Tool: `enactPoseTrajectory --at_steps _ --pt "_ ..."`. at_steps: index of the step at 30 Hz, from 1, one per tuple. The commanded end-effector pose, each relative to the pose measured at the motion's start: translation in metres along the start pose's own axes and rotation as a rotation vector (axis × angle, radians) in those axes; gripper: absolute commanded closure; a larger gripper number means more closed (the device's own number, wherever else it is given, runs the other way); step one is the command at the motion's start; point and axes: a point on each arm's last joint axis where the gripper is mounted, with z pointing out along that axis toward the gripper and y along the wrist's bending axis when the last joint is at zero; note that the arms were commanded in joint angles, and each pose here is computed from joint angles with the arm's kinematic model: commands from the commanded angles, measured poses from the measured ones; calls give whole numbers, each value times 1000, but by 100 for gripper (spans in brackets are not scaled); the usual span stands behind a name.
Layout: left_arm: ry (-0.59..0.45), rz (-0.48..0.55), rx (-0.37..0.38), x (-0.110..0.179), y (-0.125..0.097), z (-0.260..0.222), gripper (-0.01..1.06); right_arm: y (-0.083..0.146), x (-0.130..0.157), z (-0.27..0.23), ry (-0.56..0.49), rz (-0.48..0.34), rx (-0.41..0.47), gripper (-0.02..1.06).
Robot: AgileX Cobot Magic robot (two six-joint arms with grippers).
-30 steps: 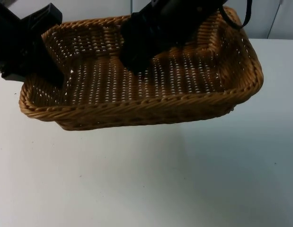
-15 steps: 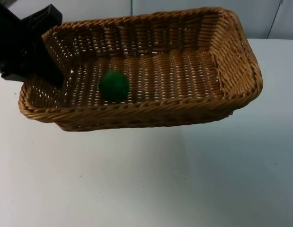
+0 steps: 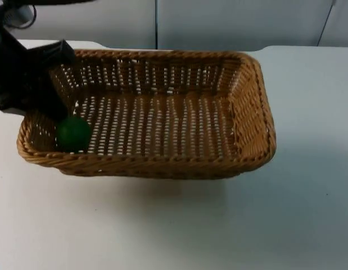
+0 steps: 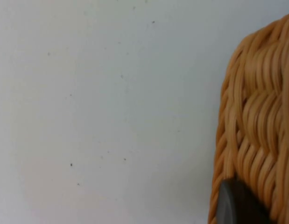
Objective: Pick up the basket with the left hand and place the ball into the basket with the right hand.
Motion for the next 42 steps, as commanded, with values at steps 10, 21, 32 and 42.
enactPoseTrajectory --at_steps 10,21,32,42 --pt "23 -32 -51 -11 26 40 105 6 2 -5 34 16 -34 105" --pt "97 40 -62 -20 29 48 74 6 2 -5 34 16 -34 105" --pt "96 79 -112 -31 28 41 35 6 2 -5 33 16 -33 105" --pt "-66 206 -175 -67 -9 -35 75 6 1 -5 31 23 -33 105"
